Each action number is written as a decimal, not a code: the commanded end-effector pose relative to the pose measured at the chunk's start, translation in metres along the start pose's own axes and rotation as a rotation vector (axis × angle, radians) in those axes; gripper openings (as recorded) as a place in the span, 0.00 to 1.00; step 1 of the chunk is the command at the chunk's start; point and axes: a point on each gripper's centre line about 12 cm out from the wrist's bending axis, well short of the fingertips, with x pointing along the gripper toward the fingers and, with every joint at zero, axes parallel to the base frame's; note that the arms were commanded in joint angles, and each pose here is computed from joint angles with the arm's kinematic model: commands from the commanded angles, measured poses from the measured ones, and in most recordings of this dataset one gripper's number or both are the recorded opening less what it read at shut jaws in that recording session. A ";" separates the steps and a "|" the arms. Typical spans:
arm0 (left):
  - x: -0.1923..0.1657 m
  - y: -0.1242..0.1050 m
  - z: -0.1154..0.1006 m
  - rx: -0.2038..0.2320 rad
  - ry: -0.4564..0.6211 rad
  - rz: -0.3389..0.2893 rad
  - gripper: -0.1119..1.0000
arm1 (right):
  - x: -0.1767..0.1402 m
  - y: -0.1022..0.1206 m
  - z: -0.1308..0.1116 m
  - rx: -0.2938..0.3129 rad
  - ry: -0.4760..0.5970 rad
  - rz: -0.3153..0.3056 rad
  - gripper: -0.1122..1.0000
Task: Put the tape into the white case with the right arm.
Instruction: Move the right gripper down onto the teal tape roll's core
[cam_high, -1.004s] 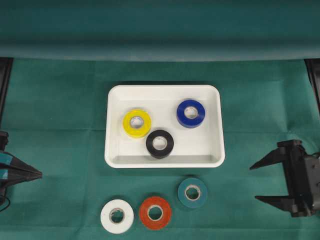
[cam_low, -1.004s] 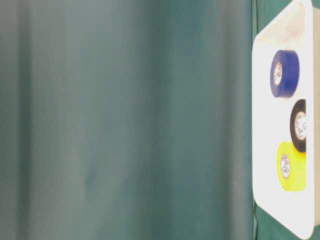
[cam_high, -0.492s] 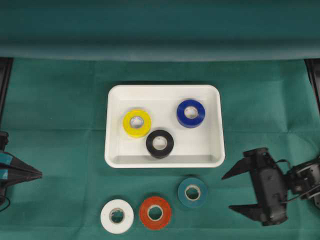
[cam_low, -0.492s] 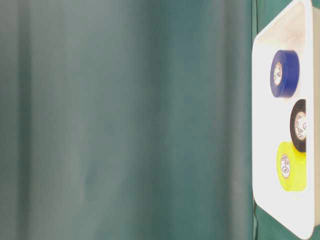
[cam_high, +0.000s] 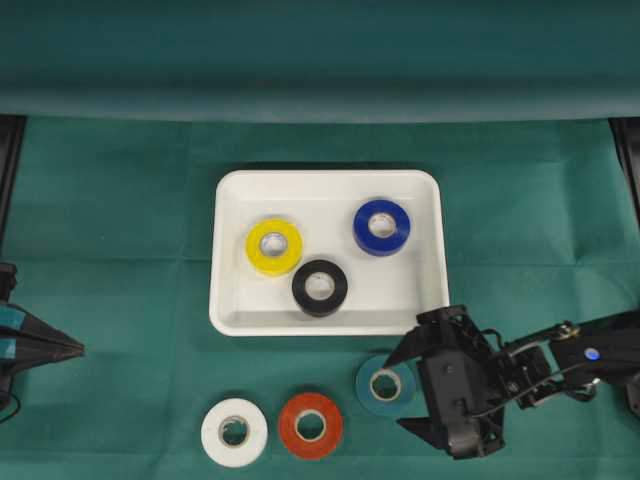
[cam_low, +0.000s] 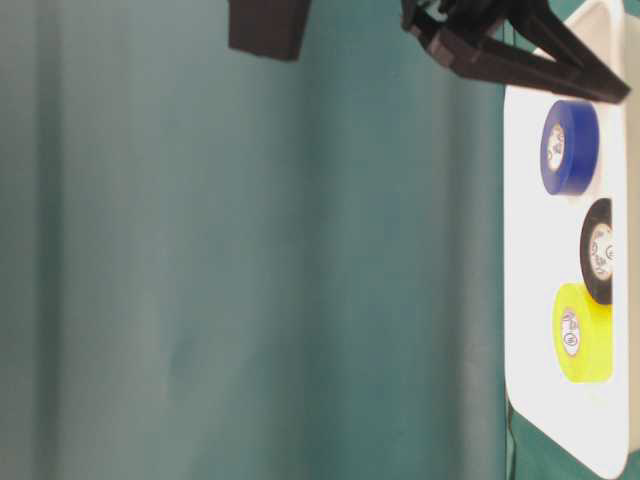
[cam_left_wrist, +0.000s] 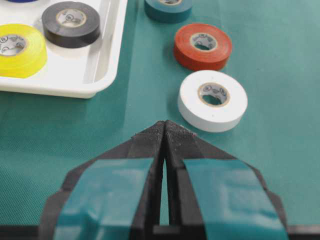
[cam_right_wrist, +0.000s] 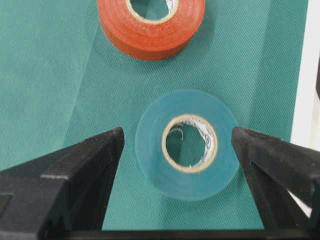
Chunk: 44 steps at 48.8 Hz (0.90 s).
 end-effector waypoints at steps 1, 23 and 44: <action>0.000 -0.001 0.005 -0.001 -0.014 -0.002 0.10 | 0.000 0.000 0.011 -0.010 -0.027 0.002 0.69; 0.000 0.000 0.005 -0.002 -0.014 0.000 0.10 | 0.012 0.001 0.001 -0.015 0.013 0.006 0.69; 0.000 -0.001 0.005 -0.001 -0.014 -0.002 0.10 | 0.034 0.001 -0.012 -0.014 0.079 0.010 0.67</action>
